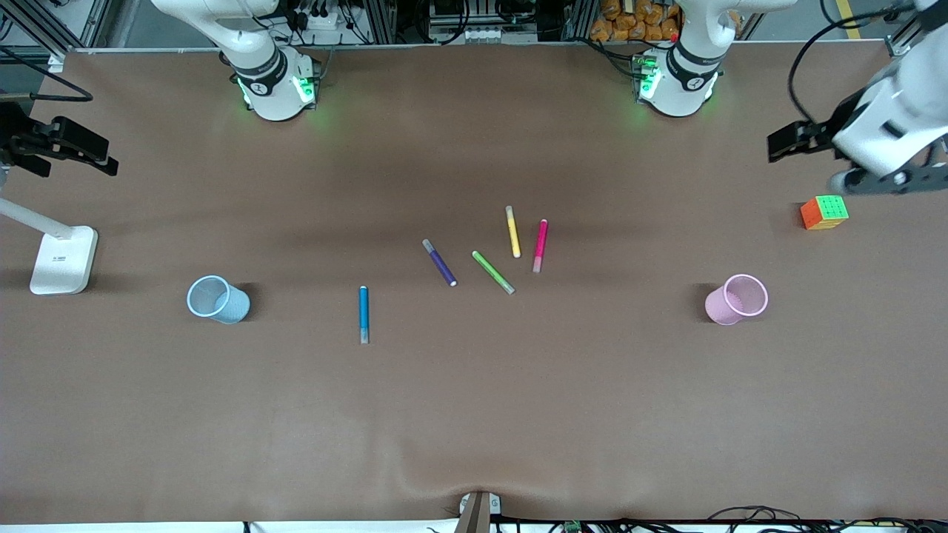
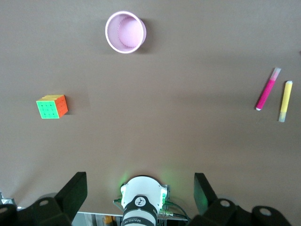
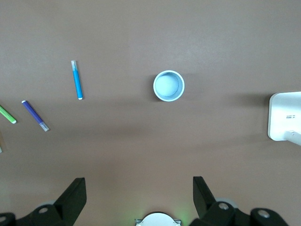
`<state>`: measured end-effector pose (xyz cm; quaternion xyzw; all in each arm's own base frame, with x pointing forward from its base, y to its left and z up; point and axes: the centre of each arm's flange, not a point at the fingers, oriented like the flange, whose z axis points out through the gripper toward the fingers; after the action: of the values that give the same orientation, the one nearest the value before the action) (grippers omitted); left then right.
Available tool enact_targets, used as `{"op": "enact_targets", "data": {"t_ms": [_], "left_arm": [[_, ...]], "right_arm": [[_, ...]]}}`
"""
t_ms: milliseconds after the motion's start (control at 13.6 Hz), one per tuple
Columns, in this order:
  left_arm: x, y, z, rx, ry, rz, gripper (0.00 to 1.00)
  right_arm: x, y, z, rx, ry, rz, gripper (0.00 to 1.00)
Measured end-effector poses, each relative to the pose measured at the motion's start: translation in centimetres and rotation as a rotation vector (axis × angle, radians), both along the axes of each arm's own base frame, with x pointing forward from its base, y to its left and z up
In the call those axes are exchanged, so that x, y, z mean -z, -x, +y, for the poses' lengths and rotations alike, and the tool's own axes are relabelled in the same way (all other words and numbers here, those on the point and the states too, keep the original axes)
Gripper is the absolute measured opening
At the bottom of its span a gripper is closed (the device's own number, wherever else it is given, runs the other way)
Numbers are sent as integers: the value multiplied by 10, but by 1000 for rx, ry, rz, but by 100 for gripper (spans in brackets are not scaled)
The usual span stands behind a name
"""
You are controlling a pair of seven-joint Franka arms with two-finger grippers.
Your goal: Place pink and blue markers in matching cups
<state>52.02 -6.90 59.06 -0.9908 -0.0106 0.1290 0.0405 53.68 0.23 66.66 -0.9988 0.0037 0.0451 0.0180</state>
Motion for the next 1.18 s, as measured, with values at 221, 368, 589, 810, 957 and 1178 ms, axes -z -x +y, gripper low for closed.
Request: {"op": "enact_targets", "data": {"t_ms": [221, 368, 589, 810, 957, 1178], "left_arm": [[22, -13, -1, -26, -6, 1, 100], [29, -20, -1, -38, -7, -6, 100], [44, -32, -3, -36, -3, -26, 100], [67, -39, -11, -20, 2, -42, 100], [77, -39, -13, -10, 4, -42, 100], [76, -37, -13, 16, 11, -45, 100]], "right_arm": [[0, 0, 0, 0, 3, 0, 100], [0, 0, -2, 2, 15, 0, 100], [0, 0, -5, 7, 25, 1, 100], [0, 0, -9, 15, 26, 2, 100], [0, 0, -10, 17, 27, 3, 100], [0, 1, -22, 39, 30, 4, 100]]}}
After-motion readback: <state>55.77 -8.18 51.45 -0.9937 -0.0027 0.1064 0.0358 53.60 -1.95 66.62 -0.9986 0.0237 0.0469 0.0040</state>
